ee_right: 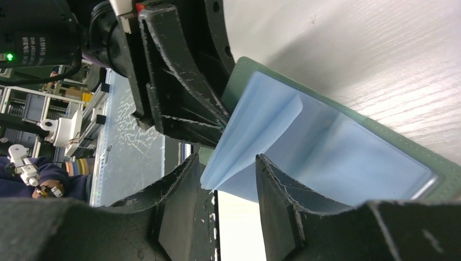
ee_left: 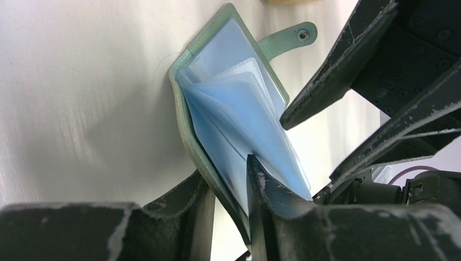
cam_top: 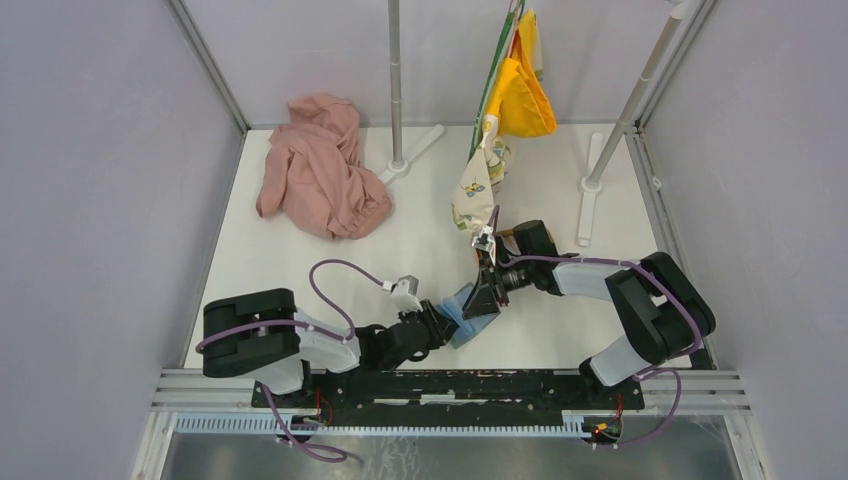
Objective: Put the credit cards into the card holder
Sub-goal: Open the card holder at the center of the board.
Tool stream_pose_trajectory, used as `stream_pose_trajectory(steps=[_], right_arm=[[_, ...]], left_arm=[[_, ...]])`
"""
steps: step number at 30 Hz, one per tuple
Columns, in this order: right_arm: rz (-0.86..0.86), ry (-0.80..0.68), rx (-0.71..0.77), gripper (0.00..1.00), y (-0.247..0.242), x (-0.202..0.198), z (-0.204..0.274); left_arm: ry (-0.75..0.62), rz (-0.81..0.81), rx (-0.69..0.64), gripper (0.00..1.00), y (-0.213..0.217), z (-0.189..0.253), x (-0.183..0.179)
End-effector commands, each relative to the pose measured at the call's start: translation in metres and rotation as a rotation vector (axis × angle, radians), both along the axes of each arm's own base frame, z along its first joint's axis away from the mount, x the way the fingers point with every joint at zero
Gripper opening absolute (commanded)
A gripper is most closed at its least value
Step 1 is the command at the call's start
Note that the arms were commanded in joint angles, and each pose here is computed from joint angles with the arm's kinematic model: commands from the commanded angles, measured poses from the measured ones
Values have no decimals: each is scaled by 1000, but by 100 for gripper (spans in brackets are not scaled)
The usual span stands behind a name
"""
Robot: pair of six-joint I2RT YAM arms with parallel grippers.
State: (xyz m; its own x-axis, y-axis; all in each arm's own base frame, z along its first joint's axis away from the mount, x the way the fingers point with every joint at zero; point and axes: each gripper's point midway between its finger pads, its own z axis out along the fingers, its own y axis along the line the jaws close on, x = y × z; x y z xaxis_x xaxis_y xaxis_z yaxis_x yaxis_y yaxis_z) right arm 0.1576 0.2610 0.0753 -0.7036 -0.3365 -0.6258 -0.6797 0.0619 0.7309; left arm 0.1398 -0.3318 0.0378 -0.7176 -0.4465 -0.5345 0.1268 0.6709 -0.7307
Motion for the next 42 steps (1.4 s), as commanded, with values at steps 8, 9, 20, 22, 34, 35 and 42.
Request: stream_pose_trajectory(steps=[8,9,20,22,34,35,42], right_arm=[[52,-46,-3,45,8,-2,-1],[49,-56,-13,42,7,-1,-4],[99,-334,-37,37,-8,26,22],[97,-440,-6,38,-21,31,33],[384,-1079,195,40,-45,-22,44],[407,-1090,204,40,-47,-26,42],[444,-1122,212,33,-44,-32,33]], left_arm=[[-59,-102,-39,38,6,13,6],[-58,-114,-36,38,7,13,6],[-51,-247,20,20,1,6,9],[-64,-277,100,20,-5,9,13],[-13,-387,476,2,-49,9,42],[1,-387,494,2,-49,7,42],[24,-325,674,2,-23,20,46]])
